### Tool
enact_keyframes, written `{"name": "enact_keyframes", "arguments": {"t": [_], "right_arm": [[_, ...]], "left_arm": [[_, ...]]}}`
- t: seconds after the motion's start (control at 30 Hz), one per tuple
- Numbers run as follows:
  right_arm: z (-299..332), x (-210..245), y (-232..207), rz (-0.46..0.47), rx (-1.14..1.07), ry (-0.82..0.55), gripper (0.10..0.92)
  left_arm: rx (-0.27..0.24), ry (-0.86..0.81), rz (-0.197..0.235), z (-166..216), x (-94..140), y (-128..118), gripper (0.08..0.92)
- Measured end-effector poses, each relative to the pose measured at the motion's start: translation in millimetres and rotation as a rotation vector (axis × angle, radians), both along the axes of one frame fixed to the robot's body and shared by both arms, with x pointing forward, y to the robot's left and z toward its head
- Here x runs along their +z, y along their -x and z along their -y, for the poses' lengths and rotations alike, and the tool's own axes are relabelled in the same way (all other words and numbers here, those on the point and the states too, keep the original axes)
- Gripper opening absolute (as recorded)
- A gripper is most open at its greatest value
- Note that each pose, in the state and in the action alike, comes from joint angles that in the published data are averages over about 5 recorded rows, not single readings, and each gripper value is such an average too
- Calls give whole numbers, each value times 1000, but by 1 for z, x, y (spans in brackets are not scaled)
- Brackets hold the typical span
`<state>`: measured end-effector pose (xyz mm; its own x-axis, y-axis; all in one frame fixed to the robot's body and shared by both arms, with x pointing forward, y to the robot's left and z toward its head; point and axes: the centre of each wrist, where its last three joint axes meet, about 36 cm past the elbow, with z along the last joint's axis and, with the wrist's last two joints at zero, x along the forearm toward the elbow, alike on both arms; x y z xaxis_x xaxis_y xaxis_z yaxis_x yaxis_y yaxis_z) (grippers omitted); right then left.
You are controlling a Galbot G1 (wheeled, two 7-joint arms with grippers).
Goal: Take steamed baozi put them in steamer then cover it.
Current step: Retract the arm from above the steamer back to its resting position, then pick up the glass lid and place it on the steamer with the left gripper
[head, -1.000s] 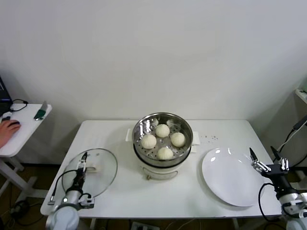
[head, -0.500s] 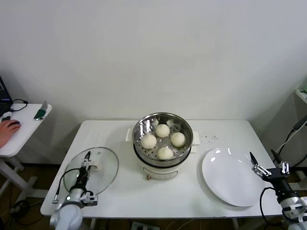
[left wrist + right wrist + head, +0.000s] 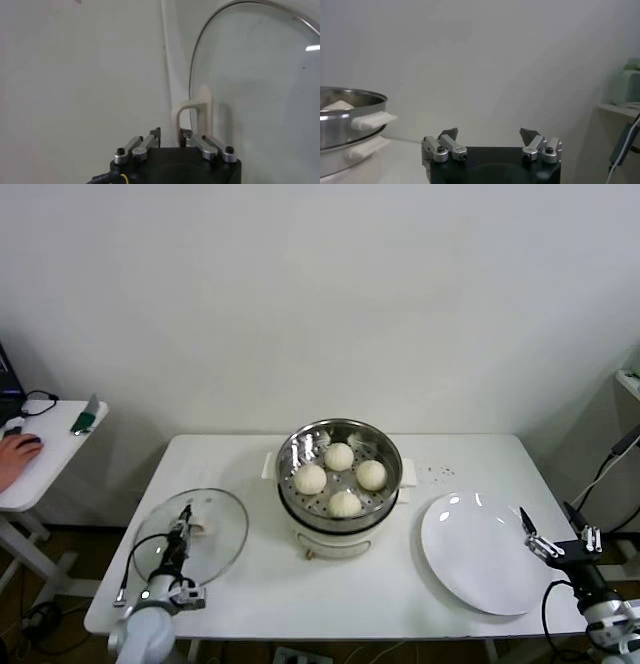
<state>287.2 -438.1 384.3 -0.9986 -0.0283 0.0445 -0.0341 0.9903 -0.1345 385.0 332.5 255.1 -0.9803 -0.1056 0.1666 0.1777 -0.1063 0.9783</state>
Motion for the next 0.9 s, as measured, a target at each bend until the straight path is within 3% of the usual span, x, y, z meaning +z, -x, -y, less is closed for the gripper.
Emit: {"name": "enact_keyframes", "arguments": {"t": [0.17, 0.27, 0.53, 0.9], "right_arm": [[1, -2, 0, -2, 0, 8, 823], [2, -3, 0, -4, -1, 12, 823], [6, -2, -2, -6, 2, 25, 823], [11, -4, -9, -8, 6, 41, 823]], "left_arm": [[-3, 19, 5, 0, -1, 2, 185], [-5, 28, 11, 1, 1, 4, 150], [-4, 37, 58, 3, 18, 10, 149], [31, 15, 166, 10, 69, 35, 149]]}}
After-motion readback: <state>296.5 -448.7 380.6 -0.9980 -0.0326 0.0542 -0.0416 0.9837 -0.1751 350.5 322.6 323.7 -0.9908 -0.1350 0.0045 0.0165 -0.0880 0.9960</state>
